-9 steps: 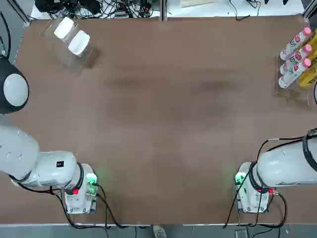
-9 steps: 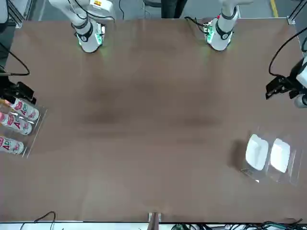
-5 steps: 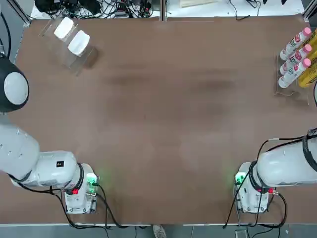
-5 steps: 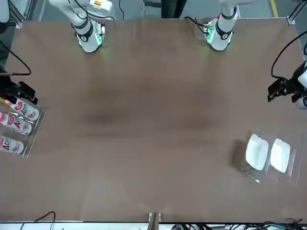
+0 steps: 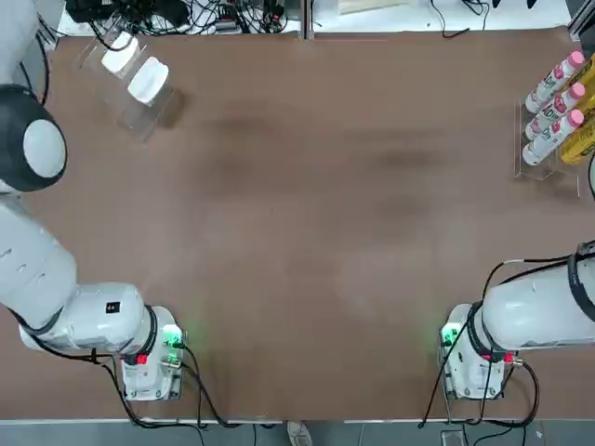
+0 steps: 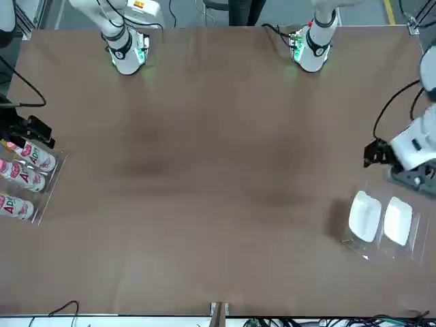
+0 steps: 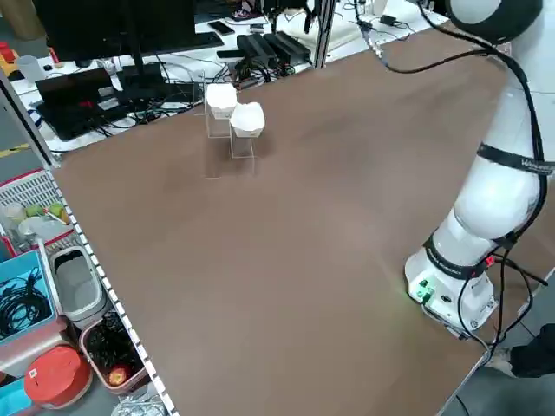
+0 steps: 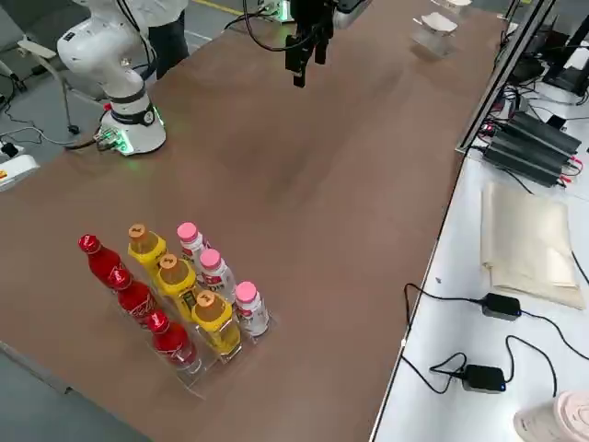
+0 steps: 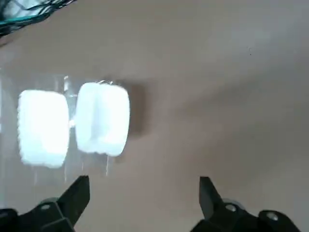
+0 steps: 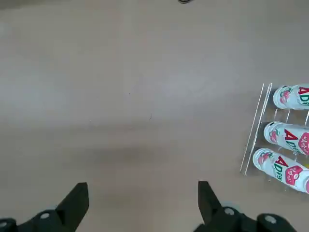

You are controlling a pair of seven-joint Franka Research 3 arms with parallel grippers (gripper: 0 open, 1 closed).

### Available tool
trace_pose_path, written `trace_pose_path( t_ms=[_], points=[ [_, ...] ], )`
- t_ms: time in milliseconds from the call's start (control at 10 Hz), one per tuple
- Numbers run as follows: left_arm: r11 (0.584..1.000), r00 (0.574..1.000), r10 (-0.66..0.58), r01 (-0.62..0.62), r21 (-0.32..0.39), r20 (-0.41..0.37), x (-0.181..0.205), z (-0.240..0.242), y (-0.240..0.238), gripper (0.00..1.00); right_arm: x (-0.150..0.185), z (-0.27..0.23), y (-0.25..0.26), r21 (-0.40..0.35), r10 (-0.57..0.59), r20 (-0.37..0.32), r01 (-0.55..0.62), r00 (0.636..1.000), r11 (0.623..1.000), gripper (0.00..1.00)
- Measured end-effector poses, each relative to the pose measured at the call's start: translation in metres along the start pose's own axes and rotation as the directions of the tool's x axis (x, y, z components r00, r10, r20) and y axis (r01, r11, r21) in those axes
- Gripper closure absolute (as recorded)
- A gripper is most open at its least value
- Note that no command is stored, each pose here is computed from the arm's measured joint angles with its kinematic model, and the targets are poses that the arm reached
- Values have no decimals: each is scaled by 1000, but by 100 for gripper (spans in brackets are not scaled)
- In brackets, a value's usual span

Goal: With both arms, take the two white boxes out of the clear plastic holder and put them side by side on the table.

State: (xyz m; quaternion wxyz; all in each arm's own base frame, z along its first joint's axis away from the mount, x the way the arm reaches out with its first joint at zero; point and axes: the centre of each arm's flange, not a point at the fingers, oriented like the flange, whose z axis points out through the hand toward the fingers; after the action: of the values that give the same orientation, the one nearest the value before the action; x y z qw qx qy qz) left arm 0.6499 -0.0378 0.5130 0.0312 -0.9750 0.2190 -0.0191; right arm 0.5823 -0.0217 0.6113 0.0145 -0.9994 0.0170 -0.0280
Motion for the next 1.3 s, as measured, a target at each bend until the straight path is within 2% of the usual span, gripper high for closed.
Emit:
trace_pose_path(
  t_ms=[200, 300, 600, 800, 900, 1100, 1300],
  points=[
    [994, 997, 81, -80, 77, -10, 8, 66, 19, 0, 0, 0, 0, 0, 0, 0, 0, 1000, 1000, 0],
    [994, 997, 77, -77, 76, -5, 8, 91, 24, 0, 0, 0, 0, 0, 0, 0, 0, 1000, 1000, 0],
    [994, 1000, 30, -31, 104, 7, 11, 135, 17, 0, 0, 0, -1, 0, -1, 0, 1, 1000, 1000, 0],
    [987, 998, 62, -61, 147, 2, 7, 167, 7, 0, 0, 0, -1, 0, -2, 0, 2, 1000, 1000, 0],
    [983, 997, 81, -78, 169, -8, 1, 186, 3, 2, 0, 0, -1, 0, -3, 0, 3, 1000, 1000, 0],
    [983, 996, 84, -84, 164, 10, -12, 221, -8, 4, 0, 0, -2, 0, -3, 0, 3, 1000, 1000, 0],
    [983, 995, 92, -96, 159, 33, -15, 239, -9, 15, 0, 0, -2, 0, -3, 0, 3, 1000, 1000, 0]
  ],
)
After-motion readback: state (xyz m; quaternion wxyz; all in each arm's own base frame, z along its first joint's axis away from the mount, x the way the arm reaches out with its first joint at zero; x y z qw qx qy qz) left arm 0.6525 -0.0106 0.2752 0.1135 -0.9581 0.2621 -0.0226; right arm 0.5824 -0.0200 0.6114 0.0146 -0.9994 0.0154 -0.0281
